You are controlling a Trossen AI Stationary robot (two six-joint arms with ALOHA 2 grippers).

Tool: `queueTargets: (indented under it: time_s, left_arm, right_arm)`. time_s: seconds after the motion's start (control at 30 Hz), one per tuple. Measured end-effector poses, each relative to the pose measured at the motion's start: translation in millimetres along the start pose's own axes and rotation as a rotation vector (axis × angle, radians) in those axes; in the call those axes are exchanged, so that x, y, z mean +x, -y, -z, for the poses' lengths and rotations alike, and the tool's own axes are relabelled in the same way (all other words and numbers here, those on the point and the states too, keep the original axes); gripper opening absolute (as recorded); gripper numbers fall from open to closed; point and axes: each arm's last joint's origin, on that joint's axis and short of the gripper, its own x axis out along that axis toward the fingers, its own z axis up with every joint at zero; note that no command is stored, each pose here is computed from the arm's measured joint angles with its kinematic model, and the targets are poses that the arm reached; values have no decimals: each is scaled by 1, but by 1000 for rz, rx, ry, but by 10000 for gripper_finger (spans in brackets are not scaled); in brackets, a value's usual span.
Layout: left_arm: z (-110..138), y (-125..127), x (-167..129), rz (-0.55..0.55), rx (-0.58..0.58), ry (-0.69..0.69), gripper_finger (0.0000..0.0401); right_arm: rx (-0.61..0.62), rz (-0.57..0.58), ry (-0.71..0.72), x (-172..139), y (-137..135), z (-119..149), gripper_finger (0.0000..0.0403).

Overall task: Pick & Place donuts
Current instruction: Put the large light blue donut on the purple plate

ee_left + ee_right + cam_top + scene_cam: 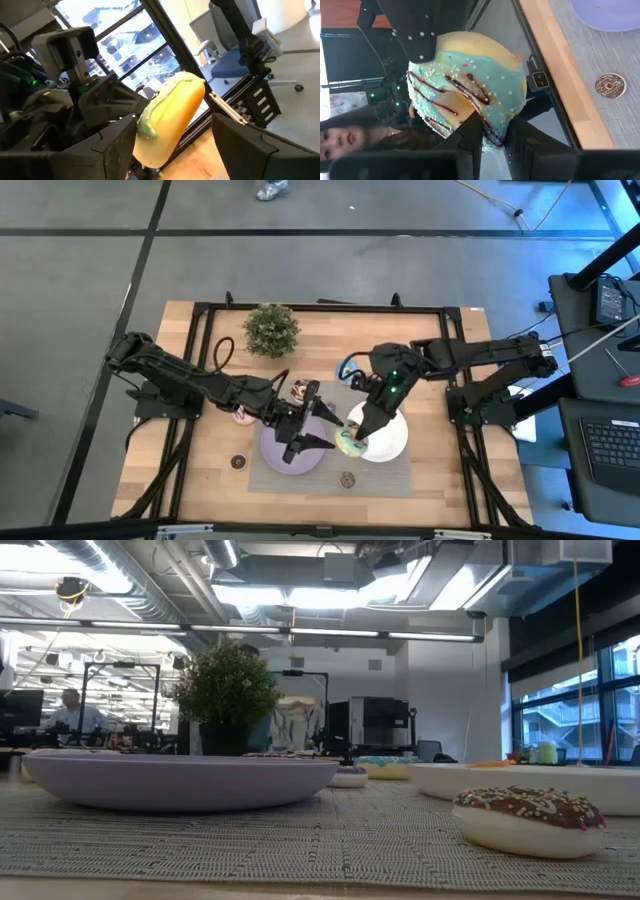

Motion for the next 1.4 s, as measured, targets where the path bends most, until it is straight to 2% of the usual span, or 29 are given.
queueTargets:
  time_s: [0.2,0.53,0.8,1.1,1.23,1.4]
  left_arm:
    - [0,1,0,7,-5,-2,235]
    - [0,0,0,2,34,-4,153]
    - [0,0,0,-8,37,-10,104]
    - [1,-1,0,-24,32,-22,72]
    - [1,-1,0,-23,30,-22,63]
    - [1,0,0,-23,29,-23,55]
  right_arm:
    - [2,0,4,-1,0,-1,71]
    - [-7,-10,10,-1,-1,-2,71]
    - [-11,-7,18,-1,-1,-2,71]
    - [-46,-12,15,-1,-1,-2,75]
    - [-49,-14,12,-1,-1,-2,104]
    - [-90,-11,19,-1,-1,-2,168]
